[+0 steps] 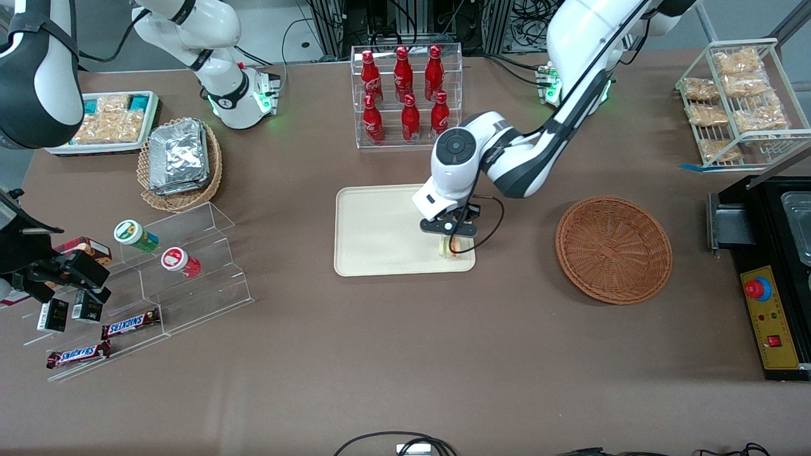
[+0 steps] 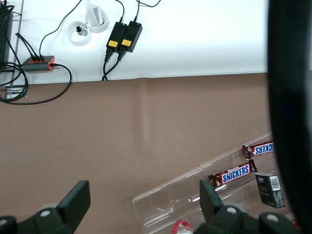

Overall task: Place sandwich from basket to tray
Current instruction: 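Lower the sandwich onto the cream tray and open the left gripper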

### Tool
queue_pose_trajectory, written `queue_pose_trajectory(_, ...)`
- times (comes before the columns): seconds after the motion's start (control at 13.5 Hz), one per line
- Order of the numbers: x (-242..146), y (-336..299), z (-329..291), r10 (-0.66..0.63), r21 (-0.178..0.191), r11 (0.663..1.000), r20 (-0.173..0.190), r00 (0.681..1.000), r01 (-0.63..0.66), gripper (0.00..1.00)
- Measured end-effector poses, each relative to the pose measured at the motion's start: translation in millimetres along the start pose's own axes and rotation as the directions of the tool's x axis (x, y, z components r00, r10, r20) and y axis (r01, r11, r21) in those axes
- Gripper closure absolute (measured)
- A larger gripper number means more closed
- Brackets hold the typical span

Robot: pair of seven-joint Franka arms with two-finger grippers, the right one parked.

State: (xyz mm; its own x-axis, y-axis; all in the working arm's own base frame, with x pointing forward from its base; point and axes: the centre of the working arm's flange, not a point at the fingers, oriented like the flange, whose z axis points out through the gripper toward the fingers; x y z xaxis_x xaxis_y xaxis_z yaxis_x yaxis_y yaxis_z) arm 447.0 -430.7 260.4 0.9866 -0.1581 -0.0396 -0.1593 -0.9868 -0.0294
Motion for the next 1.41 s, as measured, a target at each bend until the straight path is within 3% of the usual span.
queue_pose_trajectory(0.22,-3.7,7.1,21.3,0.019,0.021,1.0,0.009,1.0,-0.02,0.8)
queue_pose_trajectory(0.44,-9.4,15.7,38.3,0.026,0.015,1.0,0.024,0.999,-0.026,0.84)
queue_pose_trajectory(0.67,-18.9,26.7,46.6,-0.011,0.02,1.0,0.035,0.999,0.01,0.79)
queue_pose_trajectory(1.26,-20.9,37.5,44.9,-0.038,0.035,0.999,0.009,0.999,0.038,0.01)
queue_pose_trajectory(1.41,-11.1,33.2,36.9,-0.079,0.056,0.995,0.011,0.997,0.078,0.0)
